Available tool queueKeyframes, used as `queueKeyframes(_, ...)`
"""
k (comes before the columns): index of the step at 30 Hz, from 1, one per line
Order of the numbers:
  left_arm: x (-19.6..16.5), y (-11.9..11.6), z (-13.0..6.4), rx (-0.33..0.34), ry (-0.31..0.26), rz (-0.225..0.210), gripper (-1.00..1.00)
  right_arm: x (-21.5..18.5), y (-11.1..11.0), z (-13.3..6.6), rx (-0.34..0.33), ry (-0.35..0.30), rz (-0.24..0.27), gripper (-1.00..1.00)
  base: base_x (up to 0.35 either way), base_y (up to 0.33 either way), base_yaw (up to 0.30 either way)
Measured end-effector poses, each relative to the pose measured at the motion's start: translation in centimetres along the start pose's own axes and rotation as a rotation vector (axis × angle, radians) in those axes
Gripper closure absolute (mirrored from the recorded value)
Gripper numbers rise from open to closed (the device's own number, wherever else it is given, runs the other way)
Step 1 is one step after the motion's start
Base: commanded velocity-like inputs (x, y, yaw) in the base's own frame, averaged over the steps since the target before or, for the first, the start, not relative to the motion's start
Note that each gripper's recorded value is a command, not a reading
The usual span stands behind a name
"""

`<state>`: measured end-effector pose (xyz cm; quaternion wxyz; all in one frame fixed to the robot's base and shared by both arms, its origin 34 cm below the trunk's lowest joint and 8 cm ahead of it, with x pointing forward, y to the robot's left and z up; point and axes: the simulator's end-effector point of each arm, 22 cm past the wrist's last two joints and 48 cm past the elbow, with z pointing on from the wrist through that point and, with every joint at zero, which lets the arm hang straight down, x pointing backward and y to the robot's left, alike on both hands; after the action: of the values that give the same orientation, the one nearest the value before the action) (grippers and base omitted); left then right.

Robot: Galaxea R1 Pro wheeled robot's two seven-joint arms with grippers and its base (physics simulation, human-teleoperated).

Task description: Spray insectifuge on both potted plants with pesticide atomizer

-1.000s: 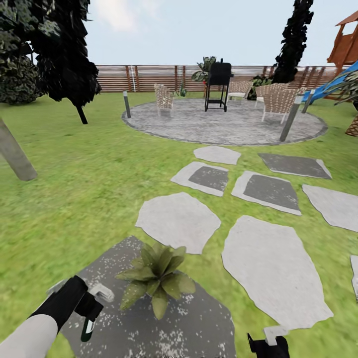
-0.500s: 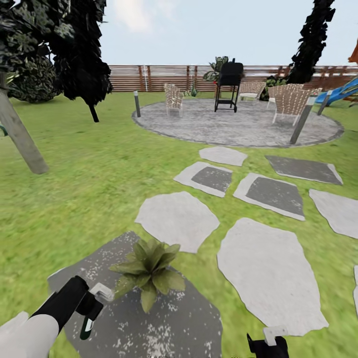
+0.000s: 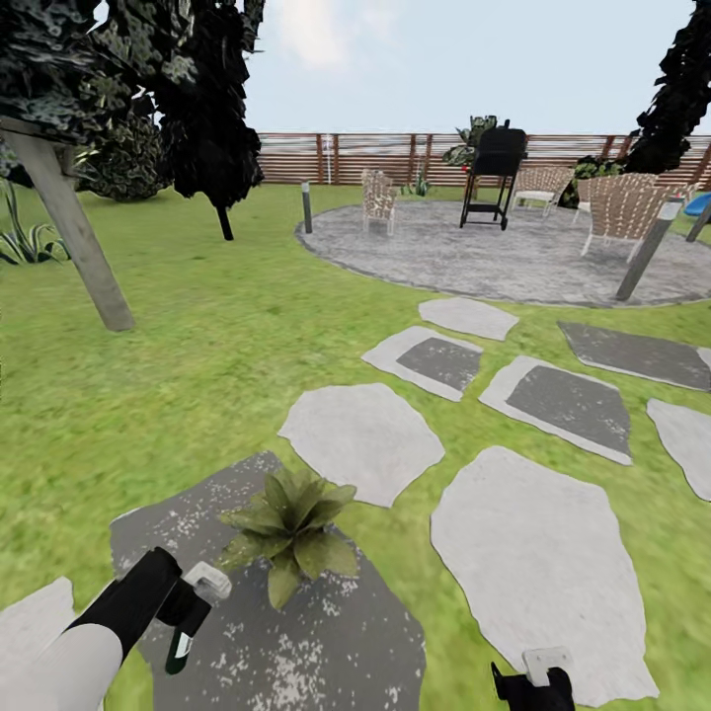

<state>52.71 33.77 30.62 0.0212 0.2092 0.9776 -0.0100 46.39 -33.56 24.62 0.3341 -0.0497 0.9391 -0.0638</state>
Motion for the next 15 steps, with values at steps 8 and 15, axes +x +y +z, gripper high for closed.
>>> queueKeyframes(8,-0.2,-0.23,0.02,0.002,-0.003,0.001,1.0,0.06,-0.17,-0.01,0.001,0.001,-0.003,-1.0,0.004,-0.263,0.002)
queueKeyframes(15,0.14,-0.18,0.15,0.002,0.005,0.0,1.0,0.07,-0.27,-0.02,0.003,0.001,-0.002,-1.0,0.0,-0.016,0.014)
